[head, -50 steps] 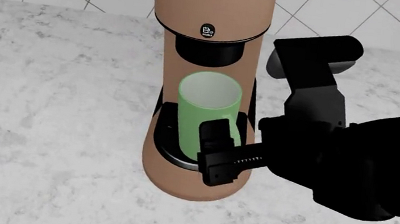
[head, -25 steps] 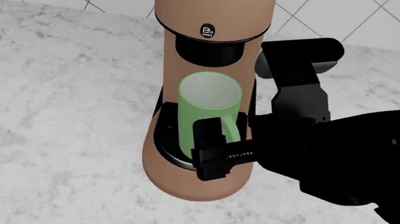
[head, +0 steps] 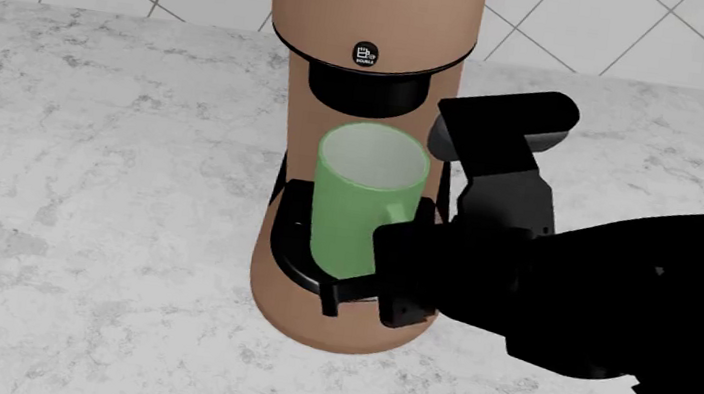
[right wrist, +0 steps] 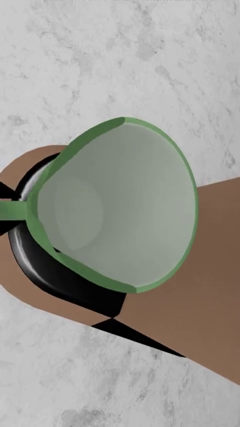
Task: Pick the mug from under the coffee machine dispenser and place it on the counter.
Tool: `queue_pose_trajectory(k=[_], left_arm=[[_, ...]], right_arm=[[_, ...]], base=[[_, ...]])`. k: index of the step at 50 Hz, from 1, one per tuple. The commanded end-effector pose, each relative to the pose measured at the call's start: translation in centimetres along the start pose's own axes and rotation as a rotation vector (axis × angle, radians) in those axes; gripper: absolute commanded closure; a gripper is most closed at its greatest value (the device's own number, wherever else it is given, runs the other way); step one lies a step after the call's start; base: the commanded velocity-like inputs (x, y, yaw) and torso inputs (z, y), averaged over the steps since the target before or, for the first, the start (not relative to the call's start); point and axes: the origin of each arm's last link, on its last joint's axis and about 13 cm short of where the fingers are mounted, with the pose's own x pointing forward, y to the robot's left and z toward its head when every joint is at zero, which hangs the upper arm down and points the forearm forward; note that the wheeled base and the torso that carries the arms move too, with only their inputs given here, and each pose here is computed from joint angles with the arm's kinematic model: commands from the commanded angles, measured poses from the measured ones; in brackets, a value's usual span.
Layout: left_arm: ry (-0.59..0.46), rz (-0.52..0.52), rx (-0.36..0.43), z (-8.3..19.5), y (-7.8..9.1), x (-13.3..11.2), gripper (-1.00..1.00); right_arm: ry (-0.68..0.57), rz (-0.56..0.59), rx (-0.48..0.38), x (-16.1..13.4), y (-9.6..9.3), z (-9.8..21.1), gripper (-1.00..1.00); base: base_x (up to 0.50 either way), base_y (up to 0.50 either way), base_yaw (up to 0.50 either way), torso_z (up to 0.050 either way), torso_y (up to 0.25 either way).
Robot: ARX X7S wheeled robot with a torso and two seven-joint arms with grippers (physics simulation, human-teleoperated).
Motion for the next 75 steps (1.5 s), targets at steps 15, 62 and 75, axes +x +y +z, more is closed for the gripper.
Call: queue_pose_trajectory(k=[15,62,75], left_arm=[[-0.005,0.004,0.004,0.0,-0.1,0.0,-1.0],[-0.01,0.003,0.009,0.0,-0.1,0.0,-1.0],[-0.009,0.001,0.008,0.0,-0.1,0.0,-1.0]], right_arm=[[0.004,-0.172,-0.037,-8.3,2.3,-2.7,1.0],[0.015,-0.38,0.254,-5.6,-5.5,-4.9,1.0],[0.053,-0.36,0.231,-2.5,-6.3,-5.7,1.0]], base=[[0.0,0.0,0.0,0.0,0.0],[0.0,0.0,0.0,0.0,0.0],[0.0,0.0,0.0,0.0,0.0]])
